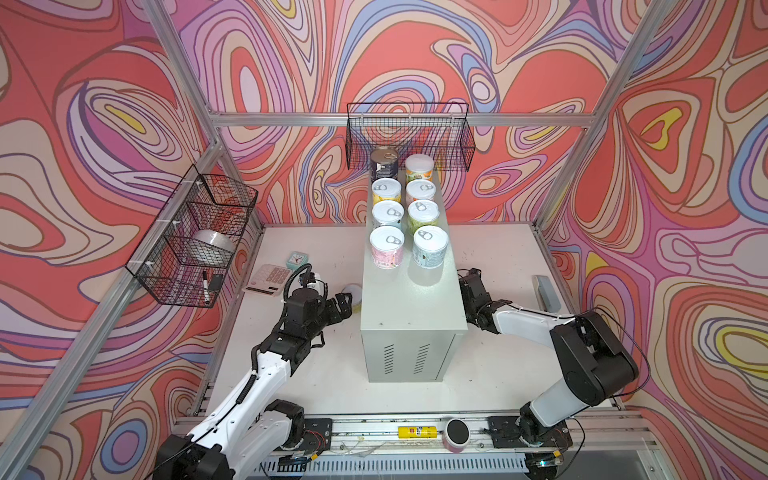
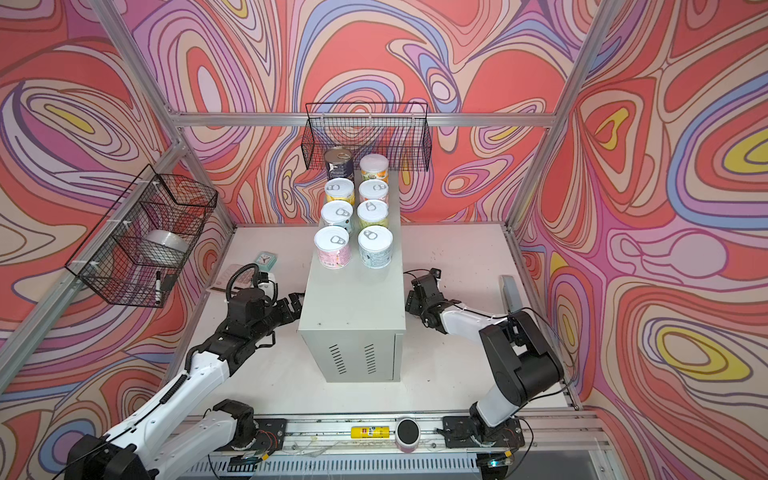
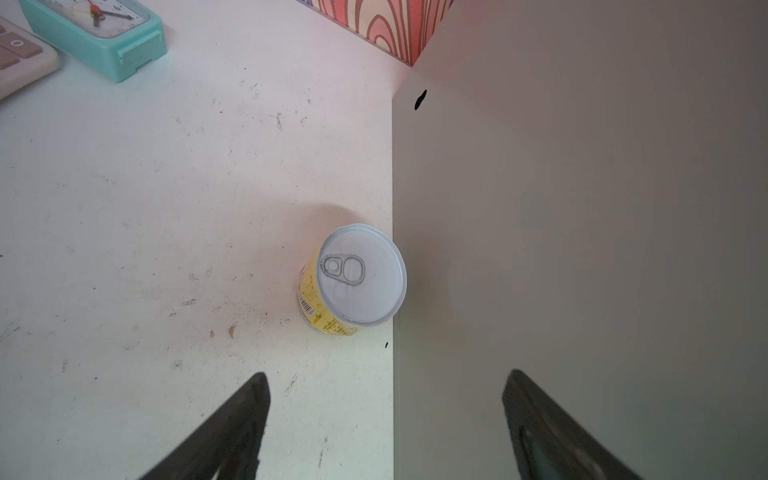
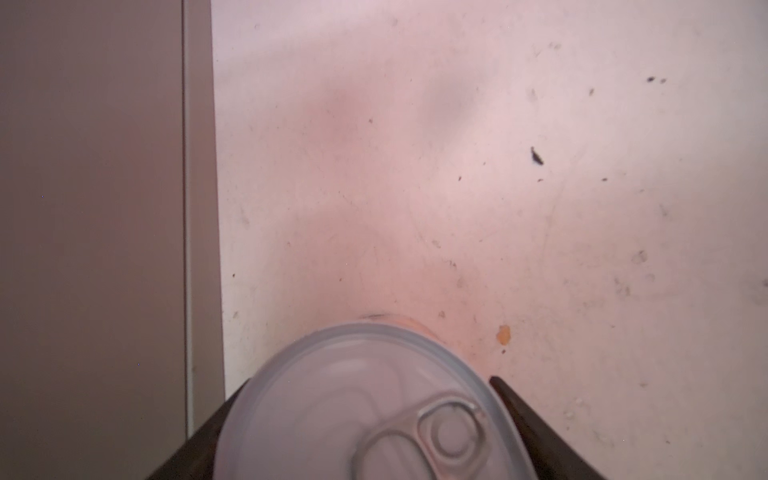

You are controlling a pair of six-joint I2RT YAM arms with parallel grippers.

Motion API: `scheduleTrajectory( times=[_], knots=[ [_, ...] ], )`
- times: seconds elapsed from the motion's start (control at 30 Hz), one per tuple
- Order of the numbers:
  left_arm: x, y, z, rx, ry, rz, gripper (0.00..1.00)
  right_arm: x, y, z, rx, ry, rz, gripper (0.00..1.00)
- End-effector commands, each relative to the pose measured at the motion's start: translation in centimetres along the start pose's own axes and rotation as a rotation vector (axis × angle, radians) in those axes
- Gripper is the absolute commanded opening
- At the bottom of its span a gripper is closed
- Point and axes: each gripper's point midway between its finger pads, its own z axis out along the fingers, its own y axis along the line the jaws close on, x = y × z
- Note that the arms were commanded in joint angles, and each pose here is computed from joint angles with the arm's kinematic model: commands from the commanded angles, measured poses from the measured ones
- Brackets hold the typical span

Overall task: Place and organize the canned foods onto the counter
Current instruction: 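Close the right gripper around the orange-labelled can, then lift the held orange-labelled can with the right gripper toward the cabinet top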

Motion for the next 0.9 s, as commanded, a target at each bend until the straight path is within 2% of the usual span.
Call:
scheduleTrajectory(
  times=[0.0,0.13,0.2,0.23,0.27,0.3,0.6,0.87],
  knots=[
    [-0.9,-0.7,-0.3,0.017,-0.024,0.011,0.89,1.2,-1.0,0.7,0.048,0.034,0.007,0.72],
    [-0.9,-0.7,-0.3,0.015,-0.022,0.015,0.89,1.0,-1.0,0.3,0.043,0.025,0.004,0.55],
    [-0.8,-0.7,-0.2,0.013,-0.020,0.014,0.89,0.8,-1.0,0.0,0.047,0.020,0.000,0.41],
    [-0.8,-0.7,-0.2,0.014,-0.021,0.014,0.89,0.8,-1.1,-0.1,0.051,0.020,-0.003,0.29],
    [-0.8,-0.7,-0.1,0.014,-0.020,0.015,0.89,0.6,-1.2,-0.3,0.055,0.013,0.000,0.09],
    [-0.9,-0.7,-0.1,0.015,-0.023,0.014,0.89,0.5,-1.3,-0.6,0.056,0.009,0.001,0.00],
    [-1.1,-0.9,0.4,0.017,-0.020,0.023,0.89,-1.6,-1.6,-4.9,0.050,-0.039,-0.018,0.00],
    [-1.5,-1.0,0.4,0.014,-0.026,0.034,0.89,-4.5,-0.5,-11.4,-0.020,-0.053,-0.043,0.00]
  ],
)
